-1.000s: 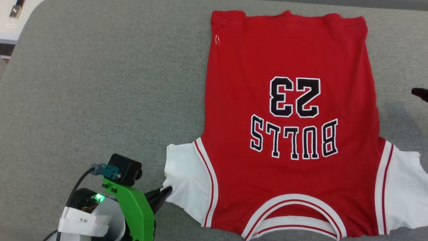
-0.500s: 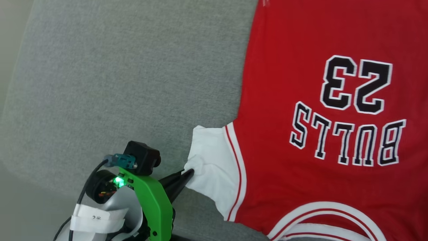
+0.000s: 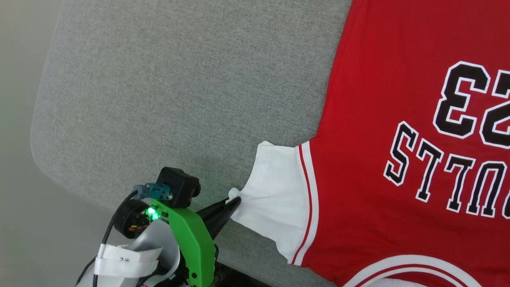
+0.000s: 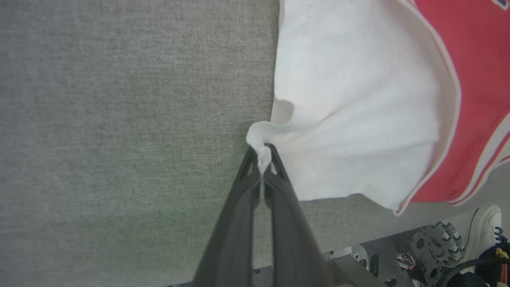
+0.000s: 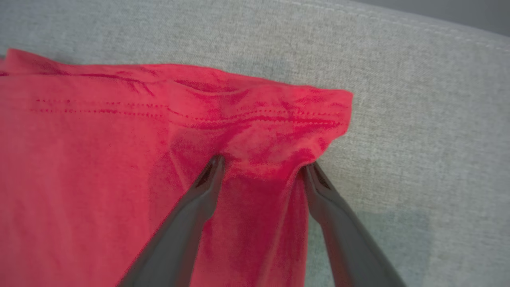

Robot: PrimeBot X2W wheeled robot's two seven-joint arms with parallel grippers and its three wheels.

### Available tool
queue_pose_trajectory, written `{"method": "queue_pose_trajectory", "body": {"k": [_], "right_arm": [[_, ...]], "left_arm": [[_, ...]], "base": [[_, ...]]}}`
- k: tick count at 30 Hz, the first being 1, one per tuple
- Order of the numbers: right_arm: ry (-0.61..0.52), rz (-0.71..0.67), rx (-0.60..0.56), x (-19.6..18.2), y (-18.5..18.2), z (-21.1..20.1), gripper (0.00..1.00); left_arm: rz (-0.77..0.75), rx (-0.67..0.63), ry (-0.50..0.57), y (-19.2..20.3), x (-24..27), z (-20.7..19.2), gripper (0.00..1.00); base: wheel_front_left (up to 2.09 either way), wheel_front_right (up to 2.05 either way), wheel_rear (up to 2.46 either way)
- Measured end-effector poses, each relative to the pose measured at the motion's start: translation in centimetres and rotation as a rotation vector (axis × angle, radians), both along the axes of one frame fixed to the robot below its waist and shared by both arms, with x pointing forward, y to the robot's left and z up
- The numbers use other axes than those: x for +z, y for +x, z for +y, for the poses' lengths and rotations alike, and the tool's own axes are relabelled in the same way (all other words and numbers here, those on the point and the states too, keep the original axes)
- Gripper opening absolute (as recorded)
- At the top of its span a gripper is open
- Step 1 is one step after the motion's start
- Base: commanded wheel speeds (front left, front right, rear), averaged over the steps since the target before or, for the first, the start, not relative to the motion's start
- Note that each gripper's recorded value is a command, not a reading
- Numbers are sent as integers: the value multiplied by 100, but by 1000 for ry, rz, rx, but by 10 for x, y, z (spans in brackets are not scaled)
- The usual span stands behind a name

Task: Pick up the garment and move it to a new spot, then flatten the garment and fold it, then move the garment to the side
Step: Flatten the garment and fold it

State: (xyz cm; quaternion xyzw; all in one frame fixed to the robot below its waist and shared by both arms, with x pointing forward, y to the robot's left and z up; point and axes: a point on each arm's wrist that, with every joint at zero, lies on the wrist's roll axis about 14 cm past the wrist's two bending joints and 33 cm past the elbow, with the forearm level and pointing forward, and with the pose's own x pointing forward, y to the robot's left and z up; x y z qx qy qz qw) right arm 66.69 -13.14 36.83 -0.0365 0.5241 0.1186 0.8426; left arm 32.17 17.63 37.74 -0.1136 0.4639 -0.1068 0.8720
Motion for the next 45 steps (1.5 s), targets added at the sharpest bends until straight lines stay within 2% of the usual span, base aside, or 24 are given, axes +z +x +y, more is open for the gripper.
{"method": "queue_pose_trajectory", "body": {"k": [3, 4, 5, 6, 15, 26, 33, 45], "right_arm": [[-6, 14, 9, -8, 0, 3, 100], [-8, 18, 11, -9, -1, 3, 92], [-10, 18, 14, -9, -1, 3, 35], [-14, 18, 17, -9, -1, 3, 0], [-17, 20, 37, -7, -11, 2, 0], [-38, 30, 4, 2, -53, -33, 0], [-12, 38, -43, 6, -104, -61, 0], [20, 44, -137, 21, -218, -111, 0]], "left_arm": [[5, 7, 1, 0, -2, 1, 0], [6, 8, 2, 0, -2, 1, 0], [6, 8, 2, 0, -3, 1, 0], [5, 7, 2, 0, -3, 1, 0], [-22, 11, 3, 3, 2, 2, 0], [-97, 9, 6, 12, 21, 3, 0], [-129, 21, -16, 6, 31, -2, 0], [-206, 15, -71, -3, 49, -19, 0]], "base": [[0, 0, 0], [0, 0, 0], [0, 0, 0], [0, 0, 0], [0, 0, 0], [0, 0, 0], [0, 0, 0], [0, 0, 0]]}}
